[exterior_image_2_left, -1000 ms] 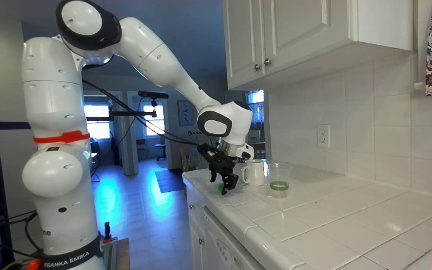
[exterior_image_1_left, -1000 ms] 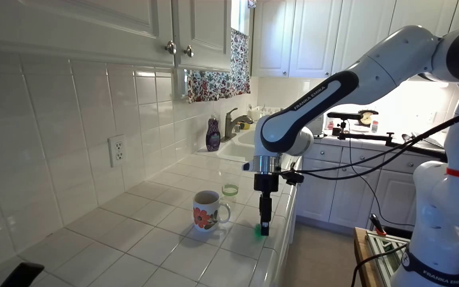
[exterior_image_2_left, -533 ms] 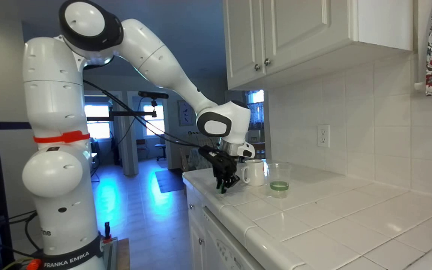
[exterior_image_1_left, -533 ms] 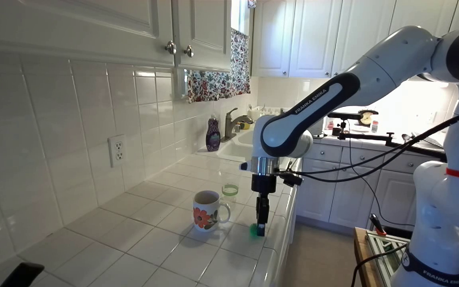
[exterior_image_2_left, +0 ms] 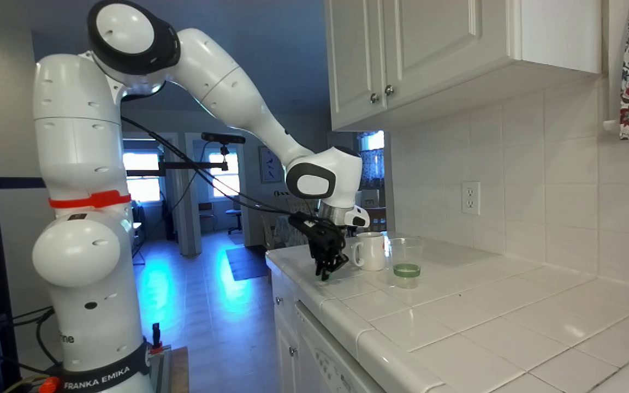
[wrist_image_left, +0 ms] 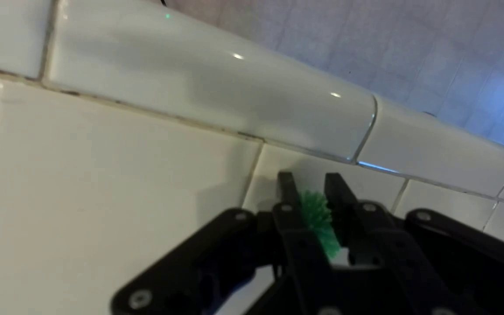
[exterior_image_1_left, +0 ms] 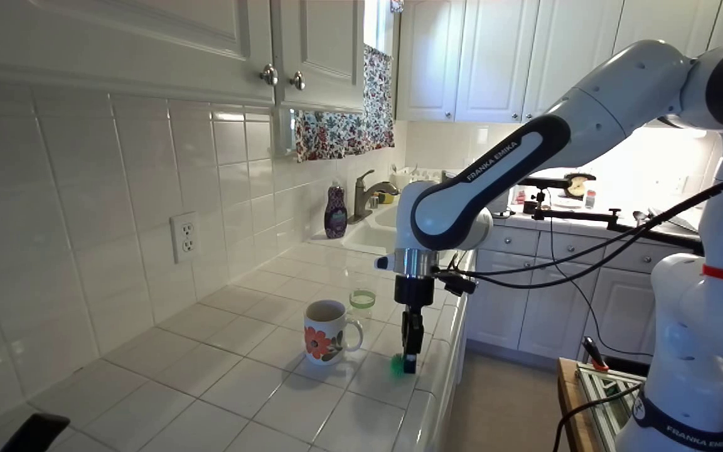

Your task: Pick up the green object, then place it inside the cup

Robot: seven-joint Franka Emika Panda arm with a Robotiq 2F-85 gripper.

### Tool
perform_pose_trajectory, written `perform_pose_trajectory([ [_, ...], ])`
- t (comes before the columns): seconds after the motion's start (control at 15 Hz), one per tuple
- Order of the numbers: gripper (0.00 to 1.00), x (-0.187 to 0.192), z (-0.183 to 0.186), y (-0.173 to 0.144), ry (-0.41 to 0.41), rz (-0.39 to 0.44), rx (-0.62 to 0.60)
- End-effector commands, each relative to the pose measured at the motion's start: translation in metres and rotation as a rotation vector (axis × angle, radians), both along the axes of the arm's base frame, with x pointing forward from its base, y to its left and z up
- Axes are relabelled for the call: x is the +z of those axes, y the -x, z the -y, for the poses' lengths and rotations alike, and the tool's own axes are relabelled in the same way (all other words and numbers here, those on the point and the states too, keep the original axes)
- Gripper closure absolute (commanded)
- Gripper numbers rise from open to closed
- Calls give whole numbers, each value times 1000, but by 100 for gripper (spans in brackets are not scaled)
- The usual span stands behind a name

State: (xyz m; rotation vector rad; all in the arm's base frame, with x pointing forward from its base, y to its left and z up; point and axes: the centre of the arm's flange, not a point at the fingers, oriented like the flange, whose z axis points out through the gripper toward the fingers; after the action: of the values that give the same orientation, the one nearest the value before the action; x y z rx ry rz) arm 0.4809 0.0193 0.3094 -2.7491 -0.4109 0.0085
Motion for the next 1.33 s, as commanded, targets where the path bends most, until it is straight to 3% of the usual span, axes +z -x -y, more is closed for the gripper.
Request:
perform_pose_trajectory([
  [0.0, 52, 1, -4, 2, 10, 3, 27],
  [0.4, 9, 7, -7, -2, 29, 44, 40],
  [0.47, 19, 7, -6, -3, 36, 55, 42],
  [0.53, 45, 6, -4, -5, 40, 60, 40],
  [0.67, 46, 6, -4, -7, 44, 74, 39],
  [0.87, 79, 8, -5, -9, 44, 115, 51],
  [1.0, 95, 10, -7, -10, 45, 127, 60],
  [1.27, 93, 37, -29, 2, 72, 118, 62],
])
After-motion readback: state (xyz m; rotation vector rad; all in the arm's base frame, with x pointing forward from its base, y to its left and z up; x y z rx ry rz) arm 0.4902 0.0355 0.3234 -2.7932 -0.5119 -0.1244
